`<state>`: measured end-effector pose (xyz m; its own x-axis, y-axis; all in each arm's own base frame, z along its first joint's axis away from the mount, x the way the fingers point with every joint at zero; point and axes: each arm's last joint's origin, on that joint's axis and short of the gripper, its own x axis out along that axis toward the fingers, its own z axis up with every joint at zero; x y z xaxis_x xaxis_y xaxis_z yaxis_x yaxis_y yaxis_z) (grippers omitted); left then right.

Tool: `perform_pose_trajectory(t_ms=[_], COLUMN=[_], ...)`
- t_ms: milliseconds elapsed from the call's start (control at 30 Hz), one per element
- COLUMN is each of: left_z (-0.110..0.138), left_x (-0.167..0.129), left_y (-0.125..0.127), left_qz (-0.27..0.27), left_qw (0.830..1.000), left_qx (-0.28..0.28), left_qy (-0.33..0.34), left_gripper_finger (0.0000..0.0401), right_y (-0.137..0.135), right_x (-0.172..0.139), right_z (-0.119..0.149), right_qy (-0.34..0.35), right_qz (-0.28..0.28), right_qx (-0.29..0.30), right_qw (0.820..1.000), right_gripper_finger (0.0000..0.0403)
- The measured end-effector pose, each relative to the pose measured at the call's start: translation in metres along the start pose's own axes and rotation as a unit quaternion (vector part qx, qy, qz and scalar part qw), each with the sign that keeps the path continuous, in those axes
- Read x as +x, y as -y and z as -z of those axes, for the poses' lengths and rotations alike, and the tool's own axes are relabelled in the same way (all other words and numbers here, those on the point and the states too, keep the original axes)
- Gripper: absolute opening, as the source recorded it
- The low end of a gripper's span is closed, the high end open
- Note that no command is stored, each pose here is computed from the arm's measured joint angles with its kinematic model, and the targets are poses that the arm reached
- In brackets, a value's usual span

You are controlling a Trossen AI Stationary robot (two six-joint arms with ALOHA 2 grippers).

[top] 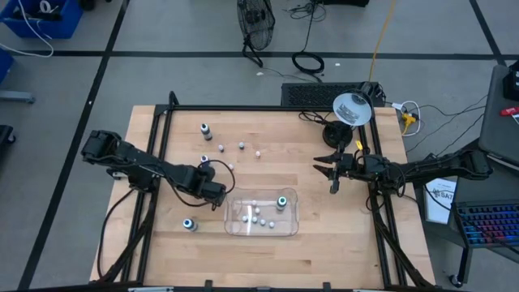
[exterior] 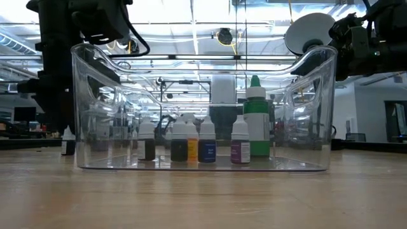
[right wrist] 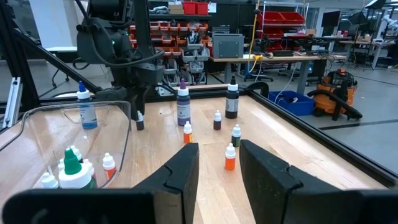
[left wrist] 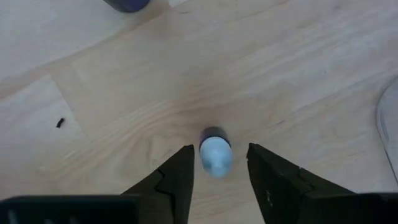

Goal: Pick & Place food coloring
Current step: Put the small purple food coloring bottle into the bin

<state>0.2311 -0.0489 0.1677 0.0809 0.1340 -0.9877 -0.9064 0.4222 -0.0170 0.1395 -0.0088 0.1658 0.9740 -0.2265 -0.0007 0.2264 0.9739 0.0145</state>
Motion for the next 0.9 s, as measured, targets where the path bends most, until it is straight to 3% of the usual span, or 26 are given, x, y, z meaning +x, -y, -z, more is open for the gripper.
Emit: perform_pose_trajectory(t_ms=[900], left_z=[0.0027], left_x=[0.0084], left_y=[-0.0073], left_qz=[-0.017], left_qw=[1.0], left_qx=[0.001], left_qy=[0.0], left_gripper_finger=[0.0136], right_y=[0.0], right_x=[0.0], right_z=[-0.0001], right_qy=[0.0], right_qz=[0.0], right_qx=[0.0], right_qw=[1.0], right_gripper_finger=[0.0107])
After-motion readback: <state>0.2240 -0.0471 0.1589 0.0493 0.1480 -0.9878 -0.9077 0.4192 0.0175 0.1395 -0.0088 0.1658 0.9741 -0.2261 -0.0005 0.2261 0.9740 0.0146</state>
